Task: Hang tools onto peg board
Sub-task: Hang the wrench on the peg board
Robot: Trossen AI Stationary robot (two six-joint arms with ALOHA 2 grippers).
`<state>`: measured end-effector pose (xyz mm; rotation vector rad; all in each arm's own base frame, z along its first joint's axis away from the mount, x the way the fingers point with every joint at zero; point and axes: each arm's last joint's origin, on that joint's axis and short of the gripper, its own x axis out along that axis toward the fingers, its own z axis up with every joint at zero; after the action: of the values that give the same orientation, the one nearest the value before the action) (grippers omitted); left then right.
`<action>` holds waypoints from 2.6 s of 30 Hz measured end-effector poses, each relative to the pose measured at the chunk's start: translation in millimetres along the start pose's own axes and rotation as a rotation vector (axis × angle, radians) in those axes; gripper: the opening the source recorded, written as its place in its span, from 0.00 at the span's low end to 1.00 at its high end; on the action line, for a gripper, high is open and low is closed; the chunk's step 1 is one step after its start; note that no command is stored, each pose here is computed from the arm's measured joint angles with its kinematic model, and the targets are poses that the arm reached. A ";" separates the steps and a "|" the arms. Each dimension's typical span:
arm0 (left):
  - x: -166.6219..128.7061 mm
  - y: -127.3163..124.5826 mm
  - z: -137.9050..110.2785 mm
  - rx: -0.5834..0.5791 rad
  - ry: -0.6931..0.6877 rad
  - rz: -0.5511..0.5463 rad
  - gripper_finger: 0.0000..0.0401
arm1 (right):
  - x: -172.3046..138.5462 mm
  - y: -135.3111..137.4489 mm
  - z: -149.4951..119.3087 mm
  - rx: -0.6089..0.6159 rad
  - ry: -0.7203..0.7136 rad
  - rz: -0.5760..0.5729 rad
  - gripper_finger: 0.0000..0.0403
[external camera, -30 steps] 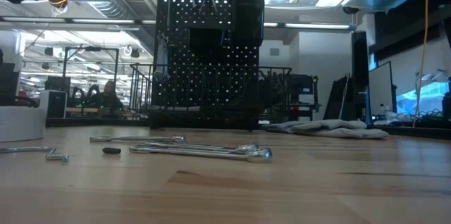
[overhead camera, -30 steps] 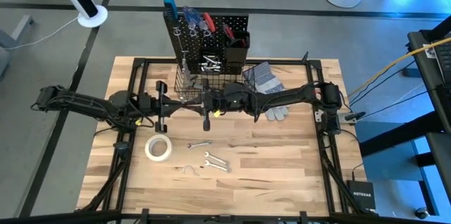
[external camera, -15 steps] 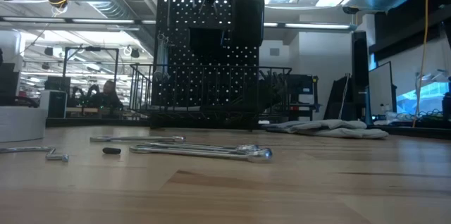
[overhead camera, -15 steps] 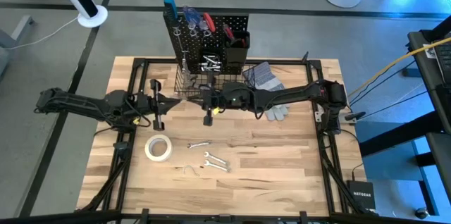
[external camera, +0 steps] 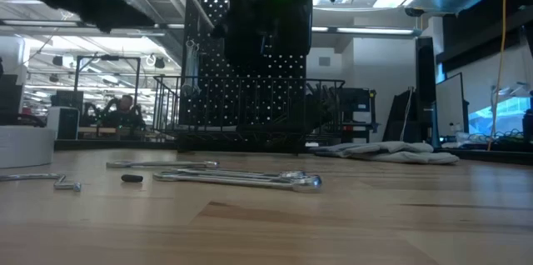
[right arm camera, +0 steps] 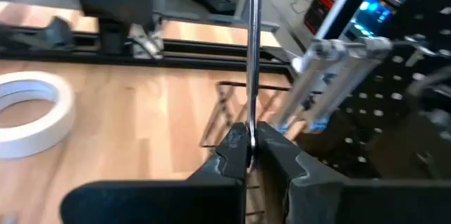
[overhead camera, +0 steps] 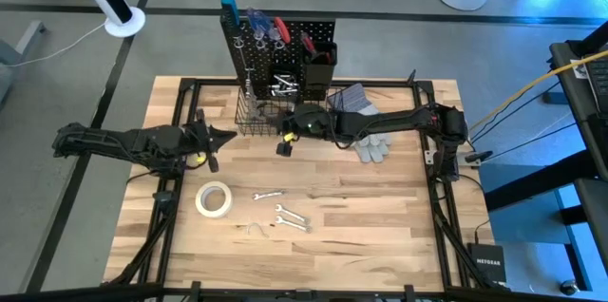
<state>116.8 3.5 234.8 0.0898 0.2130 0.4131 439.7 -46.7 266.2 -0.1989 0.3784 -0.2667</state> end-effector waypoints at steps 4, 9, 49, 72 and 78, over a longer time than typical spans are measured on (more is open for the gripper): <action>0.5 -0.4 -6.0 0.012 0.058 0.000 0.00 | 10.3 -12.6 -8.7 0.015 0.005 -0.009 0.04; 1.2 -0.8 -6.3 0.038 0.062 0.000 0.00 | 24.3 -16.4 -20.9 0.027 0.007 -0.020 0.04; 9.9 0.6 -20.7 0.052 0.203 0.252 0.00 | 69.1 14.9 2.4 0.122 0.027 -0.096 0.05; 10.4 0.4 -20.7 0.058 0.204 0.256 0.00 | 76.1 3.8 -12.6 0.221 0.080 -0.138 0.04; 10.4 0.4 -20.6 0.057 0.203 0.256 0.00 | 75.9 2.8 -14.6 0.261 0.097 -0.173 0.04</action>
<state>121.3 9.0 212.8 0.1321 0.4158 0.6720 502.6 -68.3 226.7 0.0384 0.4186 -0.4943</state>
